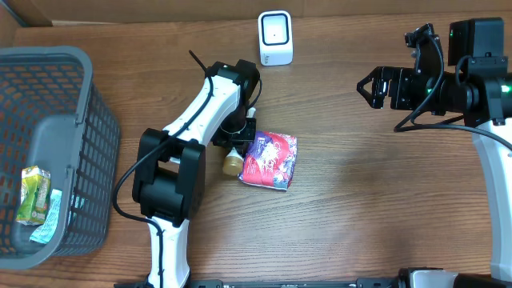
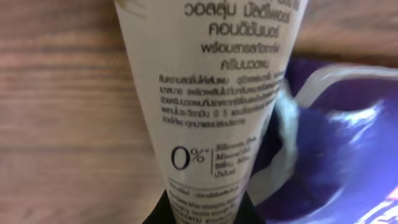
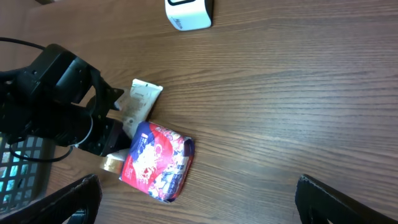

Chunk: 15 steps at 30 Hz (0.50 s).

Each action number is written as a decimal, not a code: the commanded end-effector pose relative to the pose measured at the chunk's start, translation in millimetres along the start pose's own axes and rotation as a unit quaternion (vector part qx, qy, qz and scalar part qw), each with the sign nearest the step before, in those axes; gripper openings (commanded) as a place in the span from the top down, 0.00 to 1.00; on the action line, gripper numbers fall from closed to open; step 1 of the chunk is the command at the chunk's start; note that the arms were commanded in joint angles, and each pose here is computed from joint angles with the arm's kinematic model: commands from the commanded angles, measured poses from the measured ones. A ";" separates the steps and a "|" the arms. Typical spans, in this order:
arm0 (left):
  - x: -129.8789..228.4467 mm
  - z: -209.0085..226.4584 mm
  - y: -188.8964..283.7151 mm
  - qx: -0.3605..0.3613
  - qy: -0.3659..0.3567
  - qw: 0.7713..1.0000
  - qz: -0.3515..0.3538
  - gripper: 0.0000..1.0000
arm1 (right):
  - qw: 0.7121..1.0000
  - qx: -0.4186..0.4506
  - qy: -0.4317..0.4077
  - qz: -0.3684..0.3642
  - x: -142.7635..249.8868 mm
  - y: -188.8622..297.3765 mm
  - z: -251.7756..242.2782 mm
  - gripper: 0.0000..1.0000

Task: Scan the item barcode
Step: 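Carry the white tube out and set it left of the pack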

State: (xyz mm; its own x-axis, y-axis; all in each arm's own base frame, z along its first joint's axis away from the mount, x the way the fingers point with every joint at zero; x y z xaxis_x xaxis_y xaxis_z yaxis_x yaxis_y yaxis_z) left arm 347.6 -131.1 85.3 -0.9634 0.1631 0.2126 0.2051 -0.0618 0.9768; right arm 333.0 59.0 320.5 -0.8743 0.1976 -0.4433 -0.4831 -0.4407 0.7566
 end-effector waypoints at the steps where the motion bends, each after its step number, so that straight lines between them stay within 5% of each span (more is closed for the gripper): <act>1: 6.7 0.8 -6.4 -0.011 0.014 0.999 0.029 0.94 | 1.000 0.004 -0.001 -0.005 -0.4 2.7 -2.4 0.00; 3: 11.5 0.9 -6.1 -0.011 0.011 0.999 0.042 0.77 | 1.000 0.004 -0.001 -0.005 -0.6 2.7 -2.3 0.00; 5: 15.7 0.8 -5.6 -0.007 0.005 0.999 0.053 0.47 | 1.000 0.004 -0.001 -0.006 -0.7 2.7 -2.3 0.00; 8: 19.0 1.0 -3.1 -0.008 -0.001 0.998 0.062 0.22 | 1.000 0.004 -0.001 -0.006 -1.0 2.6 -2.3 0.00; 15: 13.6 2.3 49.1 -0.005 -0.004 1.000 0.018 0.23 | 1.000 0.003 0.000 -0.008 -2.3 2.1 -2.2 0.00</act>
State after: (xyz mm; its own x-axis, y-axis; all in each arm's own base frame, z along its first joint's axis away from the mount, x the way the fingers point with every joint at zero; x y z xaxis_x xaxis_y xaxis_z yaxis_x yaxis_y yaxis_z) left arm 327.3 -123.9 108.3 -0.9272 0.1421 0.3466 0.3340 -0.1052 0.9367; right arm 333.7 59.0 321.0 -0.8721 0.1980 -0.4474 -0.4870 -0.4404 0.7542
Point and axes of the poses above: each gripper's point midway between its finger pads, its own y axis back along the fingers, its own z axis along the line the jaws close on, x = y × z, the point moved 5 cm from there along y, back along the fingers, and after that the axes turned 8 degrees about -y, right-handed, at the moved point
